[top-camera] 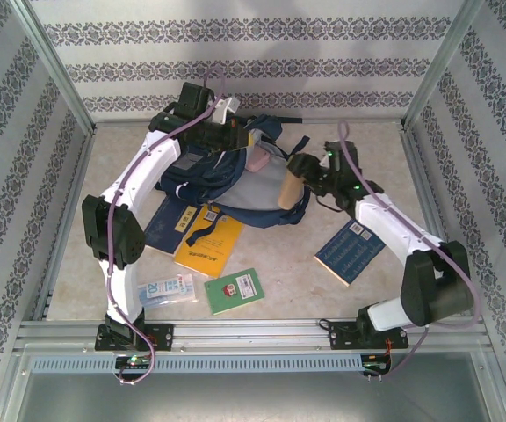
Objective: Pack the student bag
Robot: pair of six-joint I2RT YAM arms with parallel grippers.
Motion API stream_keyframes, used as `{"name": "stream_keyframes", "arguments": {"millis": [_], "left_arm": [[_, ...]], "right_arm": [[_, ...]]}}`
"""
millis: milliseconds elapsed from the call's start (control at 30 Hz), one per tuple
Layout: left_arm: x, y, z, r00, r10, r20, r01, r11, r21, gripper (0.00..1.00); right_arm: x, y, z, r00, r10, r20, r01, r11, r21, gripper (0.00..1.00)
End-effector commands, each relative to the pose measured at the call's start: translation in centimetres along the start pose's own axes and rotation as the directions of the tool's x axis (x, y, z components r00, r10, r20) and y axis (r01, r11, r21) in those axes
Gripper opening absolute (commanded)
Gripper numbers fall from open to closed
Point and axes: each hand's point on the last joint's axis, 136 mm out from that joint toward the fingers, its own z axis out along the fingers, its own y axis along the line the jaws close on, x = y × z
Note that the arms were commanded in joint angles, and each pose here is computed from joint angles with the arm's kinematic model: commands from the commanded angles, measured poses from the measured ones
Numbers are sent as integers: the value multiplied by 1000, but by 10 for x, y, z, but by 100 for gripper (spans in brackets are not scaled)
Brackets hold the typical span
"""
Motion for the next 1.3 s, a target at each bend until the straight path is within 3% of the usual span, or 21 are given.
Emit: {"name": "stream_keyframes", "arguments": {"millis": [0, 200, 400, 433, 567, 667, 1000, 1267], "left_arm": [[-19, -66, -32, 984, 150, 93, -162, 976, 144, 0], [-28, -84, -35, 982, 141, 128, -166, 964, 206, 0], [-32, -110, -32, 980, 156, 125, -183, 949, 257, 0], [-32, -112, -30, 981, 157, 117, -183, 948, 260, 0], [-34, -118, -26, 980, 165, 113, -190, 944, 270, 0], [-36, -116, -27, 978, 174, 113, -198, 947, 255, 0], [-53, -80, -36, 981, 131, 141, -156, 971, 181, 0], [-50, -57, -33, 987, 92, 132, -111, 984, 140, 0]], "right_arm": [[-6, 37, 24, 993, 112, 37, -106, 984, -141, 37], [11, 47, 81, 960, 276, 41, -265, 948, -176, 36], [9, 64, 116, 939, 319, 129, -290, 935, -204, 38], [9, 69, 123, 936, 328, 131, -295, 930, -217, 43], [19, 77, 155, 952, 287, 103, -270, 951, -153, 83], [24, 74, 160, 961, 258, 98, -245, 961, -128, 98], [17, 86, 103, 991, -114, 74, 117, 993, -30, 98], [11, 82, -6, 859, -503, 99, 494, 863, 103, 95]]}}
